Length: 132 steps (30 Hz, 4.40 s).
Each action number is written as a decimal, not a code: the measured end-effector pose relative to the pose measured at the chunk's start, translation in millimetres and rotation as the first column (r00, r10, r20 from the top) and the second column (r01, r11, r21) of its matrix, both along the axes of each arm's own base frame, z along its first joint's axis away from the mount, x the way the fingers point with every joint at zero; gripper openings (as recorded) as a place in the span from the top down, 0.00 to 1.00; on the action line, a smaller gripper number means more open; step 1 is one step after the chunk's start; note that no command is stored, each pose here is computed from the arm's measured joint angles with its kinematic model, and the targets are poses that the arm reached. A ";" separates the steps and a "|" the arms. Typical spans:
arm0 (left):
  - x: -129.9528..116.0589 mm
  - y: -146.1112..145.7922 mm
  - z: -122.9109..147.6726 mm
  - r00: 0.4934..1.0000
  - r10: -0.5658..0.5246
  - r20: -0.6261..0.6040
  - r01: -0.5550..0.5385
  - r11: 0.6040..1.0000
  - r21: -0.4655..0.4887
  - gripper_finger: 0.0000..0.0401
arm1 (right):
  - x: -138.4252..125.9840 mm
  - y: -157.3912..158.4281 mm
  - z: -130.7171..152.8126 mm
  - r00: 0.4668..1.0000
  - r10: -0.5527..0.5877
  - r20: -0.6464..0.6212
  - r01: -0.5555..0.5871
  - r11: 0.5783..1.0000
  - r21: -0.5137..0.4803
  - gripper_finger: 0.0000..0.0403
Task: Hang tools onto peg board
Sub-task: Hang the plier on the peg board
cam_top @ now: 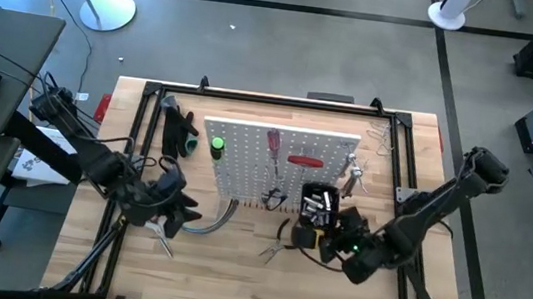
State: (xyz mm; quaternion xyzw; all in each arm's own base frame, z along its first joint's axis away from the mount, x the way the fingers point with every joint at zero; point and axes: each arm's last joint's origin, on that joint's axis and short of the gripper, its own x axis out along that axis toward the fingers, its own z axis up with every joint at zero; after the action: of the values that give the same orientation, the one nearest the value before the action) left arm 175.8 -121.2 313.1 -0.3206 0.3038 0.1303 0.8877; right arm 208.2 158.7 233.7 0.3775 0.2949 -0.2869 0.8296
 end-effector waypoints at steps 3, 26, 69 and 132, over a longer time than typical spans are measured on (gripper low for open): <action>1.6 -2.0 -2.4 1.000 -0.014 -0.018 0.014 1.000 -0.005 0.52 | 9.6 -7.2 1.1 0.999 0.033 -0.009 -0.033 0.999 -0.014 1.00; 0.6 -0.6 -4.3 0.999 -0.001 -0.035 0.002 1.000 0.016 0.52 | 30.7 -16.0 4.5 0.940 0.335 -0.067 -0.333 0.942 0.030 1.00; -3.7 0.2 -9.1 0.992 0.035 -0.125 -0.047 0.994 -0.096 0.52 | 87.8 -11.9 -106.1 0.571 0.696 -0.435 -0.795 0.601 -0.083 0.37; 166.8 -60.4 -36.8 0.949 0.183 0.256 0.182 0.344 -0.921 0.52 | 71.1 74.3 135.5 0.284 0.706 -0.649 -0.947 0.100 -0.305 0.95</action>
State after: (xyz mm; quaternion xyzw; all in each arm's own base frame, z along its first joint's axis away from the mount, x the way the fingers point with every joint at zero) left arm 342.6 -181.6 276.3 -0.7872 0.1773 -0.1201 0.5784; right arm 279.2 233.0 369.2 -0.2359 0.4721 0.1005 0.8434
